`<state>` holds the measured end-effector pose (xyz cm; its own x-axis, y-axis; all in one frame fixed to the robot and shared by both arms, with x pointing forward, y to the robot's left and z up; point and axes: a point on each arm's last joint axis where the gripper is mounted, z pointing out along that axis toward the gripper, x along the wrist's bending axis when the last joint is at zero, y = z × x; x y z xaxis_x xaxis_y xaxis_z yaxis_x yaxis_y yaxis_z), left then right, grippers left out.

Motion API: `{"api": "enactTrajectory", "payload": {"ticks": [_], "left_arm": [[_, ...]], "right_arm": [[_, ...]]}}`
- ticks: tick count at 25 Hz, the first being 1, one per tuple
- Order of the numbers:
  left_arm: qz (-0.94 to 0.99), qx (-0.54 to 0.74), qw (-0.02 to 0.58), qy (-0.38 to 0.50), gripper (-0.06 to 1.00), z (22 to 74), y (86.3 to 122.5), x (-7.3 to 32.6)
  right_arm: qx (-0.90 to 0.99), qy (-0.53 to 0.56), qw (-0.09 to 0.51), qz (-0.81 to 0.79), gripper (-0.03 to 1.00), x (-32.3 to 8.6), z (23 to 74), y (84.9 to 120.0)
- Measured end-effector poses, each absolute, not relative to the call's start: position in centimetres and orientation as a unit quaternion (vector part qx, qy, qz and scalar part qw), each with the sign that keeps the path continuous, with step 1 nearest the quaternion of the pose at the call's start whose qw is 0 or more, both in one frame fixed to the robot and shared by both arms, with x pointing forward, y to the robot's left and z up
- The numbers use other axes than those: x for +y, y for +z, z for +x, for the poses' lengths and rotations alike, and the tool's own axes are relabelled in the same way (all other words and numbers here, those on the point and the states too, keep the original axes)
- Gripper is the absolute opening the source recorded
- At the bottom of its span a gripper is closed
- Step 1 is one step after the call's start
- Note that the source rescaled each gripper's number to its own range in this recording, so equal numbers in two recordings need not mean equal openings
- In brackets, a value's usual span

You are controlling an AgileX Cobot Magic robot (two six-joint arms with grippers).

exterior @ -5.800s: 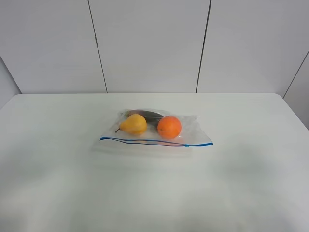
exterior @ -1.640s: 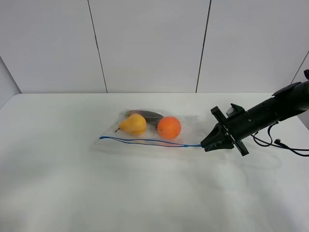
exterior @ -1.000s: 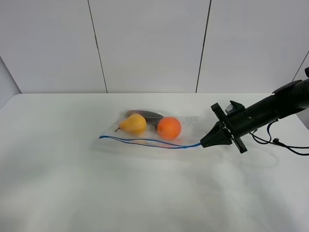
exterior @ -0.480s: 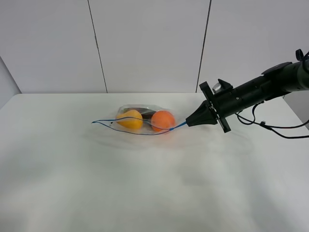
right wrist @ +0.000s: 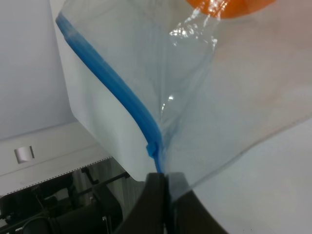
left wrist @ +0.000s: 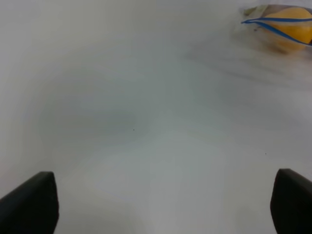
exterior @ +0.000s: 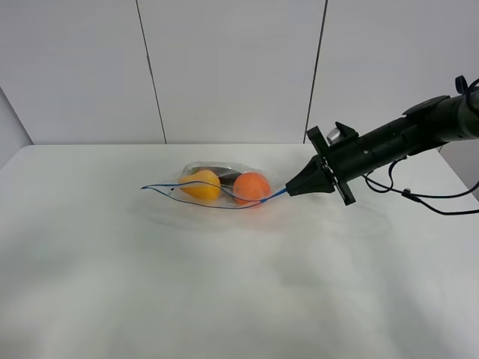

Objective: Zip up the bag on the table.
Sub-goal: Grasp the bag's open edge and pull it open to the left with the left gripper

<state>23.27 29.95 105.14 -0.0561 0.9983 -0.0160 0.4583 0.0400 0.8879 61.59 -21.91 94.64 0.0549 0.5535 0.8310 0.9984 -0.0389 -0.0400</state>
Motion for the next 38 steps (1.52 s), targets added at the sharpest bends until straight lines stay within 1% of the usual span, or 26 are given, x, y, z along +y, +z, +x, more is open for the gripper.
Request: {"api": "enactTrajectory", "payload": {"ticks": [5,7,9,11,15,19,23,25,27,29,32,34,38], "left_arm": [[0.584,0.623,0.362,0.373,1.00,23.3,105.2,30.0],[0.583,0.623,0.363,0.374,1.00,23.7,106.0,30.0],[0.584,0.624,0.361,0.372,1.00,24.8,107.9,30.1],[0.584,0.626,0.360,0.371,1.00,26.4,110.3,30.2],[0.597,0.626,0.346,0.363,1.00,31.2,114.8,30.5],[0.654,0.589,0.301,0.366,1.00,37.1,116.8,30.9],[0.749,0.490,0.232,0.381,1.00,42.6,116.2,31.0],[0.791,0.418,0.208,0.395,1.00,44.8,115.5,30.7],[0.827,0.340,0.200,0.400,1.00,46.9,114.6,29.9],[0.844,0.287,0.213,0.400,1.00,48.4,113.8,28.7],[0.859,0.244,0.252,0.373,1.00,49.9,112.5,26.1],[0.868,0.222,0.273,0.351,1.00,50.7,111.5,23.8],[0.881,0.167,0.297,0.329,1.00,51.5,109.7,19.0]], "right_arm": [[-0.604,-0.328,0.339,-0.642,0.00,-21.9,61.6,94.6],[-0.604,-0.328,0.339,-0.642,0.00,-21.9,61.6,94.6],[-0.604,-0.328,0.339,-0.642,0.00,-21.9,61.6,94.6],[-0.604,-0.328,0.338,-0.643,0.00,-21.9,61.6,94.6],[-0.604,-0.328,0.339,-0.643,0.00,-21.9,61.6,94.6],[-0.604,-0.328,0.339,-0.643,0.00,-21.9,61.6,94.6],[-0.604,-0.328,0.339,-0.643,0.00,-21.9,61.6,94.6],[-0.604,-0.328,0.339,-0.643,0.00,-21.9,61.6,94.6],[-0.604,-0.328,0.339,-0.643,0.00,-21.9,61.6,94.6],[-0.604,-0.328,0.339,-0.643,0.00,-21.9,61.6,94.6],[-0.604,-0.328,0.339,-0.643,0.00,-21.9,61.6,94.6],[-0.604,-0.328,0.339,-0.643,0.00,-21.9,61.6,94.6],[-0.604,-0.328,0.339,-0.643,0.00,-21.9,61.6,94.6]]}}
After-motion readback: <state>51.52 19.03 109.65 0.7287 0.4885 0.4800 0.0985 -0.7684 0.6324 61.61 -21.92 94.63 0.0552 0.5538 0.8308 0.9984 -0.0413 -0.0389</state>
